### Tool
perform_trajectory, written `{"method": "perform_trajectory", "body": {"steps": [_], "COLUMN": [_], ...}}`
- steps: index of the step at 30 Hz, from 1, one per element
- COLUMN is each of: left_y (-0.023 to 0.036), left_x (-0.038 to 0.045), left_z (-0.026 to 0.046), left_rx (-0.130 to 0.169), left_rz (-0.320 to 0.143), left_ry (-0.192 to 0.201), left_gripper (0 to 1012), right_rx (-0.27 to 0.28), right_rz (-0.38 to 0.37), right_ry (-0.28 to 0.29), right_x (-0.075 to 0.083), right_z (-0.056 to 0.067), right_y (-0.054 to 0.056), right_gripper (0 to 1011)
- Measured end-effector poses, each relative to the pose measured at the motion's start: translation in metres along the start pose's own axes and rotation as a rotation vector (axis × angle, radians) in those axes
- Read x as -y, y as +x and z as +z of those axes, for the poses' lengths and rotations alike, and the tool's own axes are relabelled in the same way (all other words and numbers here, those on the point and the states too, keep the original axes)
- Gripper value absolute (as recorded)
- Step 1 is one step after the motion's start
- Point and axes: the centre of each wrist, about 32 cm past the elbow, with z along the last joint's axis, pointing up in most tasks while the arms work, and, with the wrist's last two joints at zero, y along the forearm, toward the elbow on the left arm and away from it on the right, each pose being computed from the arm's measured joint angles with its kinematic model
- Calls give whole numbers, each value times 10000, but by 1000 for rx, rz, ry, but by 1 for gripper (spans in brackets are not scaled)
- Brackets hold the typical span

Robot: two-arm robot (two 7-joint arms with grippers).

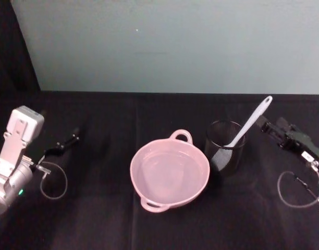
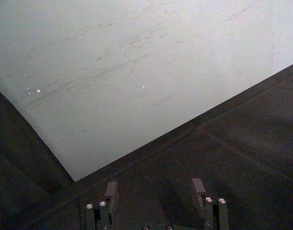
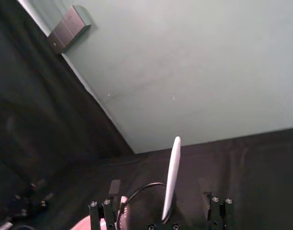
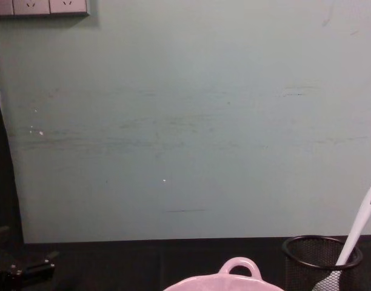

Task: Use the one hand to pick up the spoon and stir the clear water in the bowl.

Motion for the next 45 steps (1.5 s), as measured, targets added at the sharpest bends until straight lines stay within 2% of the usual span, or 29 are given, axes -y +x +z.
{"method": "perform_trajectory", "body": {"steps": [4, 7, 10, 18, 32, 42, 45], "left_y": [0, 0, 0, 0, 0, 0, 0], "left_x": [0, 0, 0, 0, 0, 0, 0], "left_z": [0, 0, 0, 0, 0, 0, 0], "left_rx": [0, 0, 0, 0, 0, 0, 0], "left_rz": [0, 0, 0, 0, 0, 0, 0], "left_ry": [0, 0, 0, 0, 0, 0, 0], "left_gripper": [1005, 1005, 1005, 1005, 1005, 1005, 1005], "right_rx": [-95, -140, -161, -153, -152, -152, -152], "right_rz": [12, 15, 17, 24, 24, 26, 26], "right_ry": [-28, -45, -57, -67, -65, -63, -63], "right_x": [-123, -201, -254, -405, -524, -526, -524], "right_z": [35, 57, 74, 144, 126, 122, 124], "right_y": [33, 63, 82, 91, 114, 114, 113], "right_gripper": [1003, 1002, 1002, 1002, 1003, 1003, 955]}}
